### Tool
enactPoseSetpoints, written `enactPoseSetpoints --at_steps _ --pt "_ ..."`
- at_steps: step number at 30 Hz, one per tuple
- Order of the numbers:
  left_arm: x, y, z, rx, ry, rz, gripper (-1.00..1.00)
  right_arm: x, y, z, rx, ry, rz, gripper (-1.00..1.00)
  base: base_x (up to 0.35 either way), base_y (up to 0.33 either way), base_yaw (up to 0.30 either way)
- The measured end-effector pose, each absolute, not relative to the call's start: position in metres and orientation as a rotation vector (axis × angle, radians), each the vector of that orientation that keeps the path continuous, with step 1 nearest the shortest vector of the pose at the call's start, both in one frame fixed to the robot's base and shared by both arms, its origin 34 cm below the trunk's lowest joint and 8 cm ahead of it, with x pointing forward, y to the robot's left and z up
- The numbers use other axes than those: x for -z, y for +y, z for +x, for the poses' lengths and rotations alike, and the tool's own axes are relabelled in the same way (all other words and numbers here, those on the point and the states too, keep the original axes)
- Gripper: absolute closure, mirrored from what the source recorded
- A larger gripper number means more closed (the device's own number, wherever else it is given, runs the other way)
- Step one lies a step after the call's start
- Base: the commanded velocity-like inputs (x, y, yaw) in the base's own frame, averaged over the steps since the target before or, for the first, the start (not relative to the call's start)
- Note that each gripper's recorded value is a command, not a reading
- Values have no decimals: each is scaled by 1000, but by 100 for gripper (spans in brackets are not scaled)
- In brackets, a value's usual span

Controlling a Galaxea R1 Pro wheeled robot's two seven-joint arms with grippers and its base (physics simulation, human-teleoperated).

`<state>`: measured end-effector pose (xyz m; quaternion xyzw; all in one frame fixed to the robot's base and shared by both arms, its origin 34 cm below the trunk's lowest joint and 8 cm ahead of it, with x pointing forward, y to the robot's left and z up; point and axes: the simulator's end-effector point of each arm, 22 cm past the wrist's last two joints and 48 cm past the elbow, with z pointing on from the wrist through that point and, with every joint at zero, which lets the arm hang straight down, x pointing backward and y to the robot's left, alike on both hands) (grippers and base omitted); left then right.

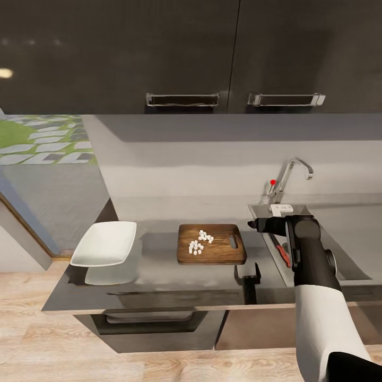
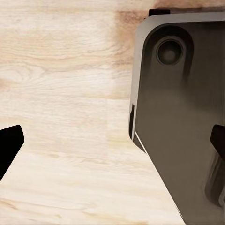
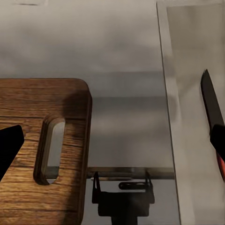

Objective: In the kitchen, take the Vidalia onion out of the sink, dice it on the chopping board with the paring knife, put the diced onion into the bowl on the countertop, then place both the paring knife and the chopping board into the sink.

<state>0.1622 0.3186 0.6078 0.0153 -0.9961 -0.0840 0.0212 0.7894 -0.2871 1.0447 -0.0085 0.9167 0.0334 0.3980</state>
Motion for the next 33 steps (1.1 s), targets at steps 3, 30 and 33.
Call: enactPoseSetpoints --at_steps 3,30,33 --pt "-608 318 162 260 -3087 47 -100 -1044 -287 790 -85 2322 -22 -100 0 0 0" --pt "-607 319 153 261 -3064 44 -100 -1018 -284 788 -95 2370 -24 -100 0 0 0" --pt "-607 320 153 261 -3064 44 -100 -1017 -283 787 -98 2372 -24 -100 0 0 0"
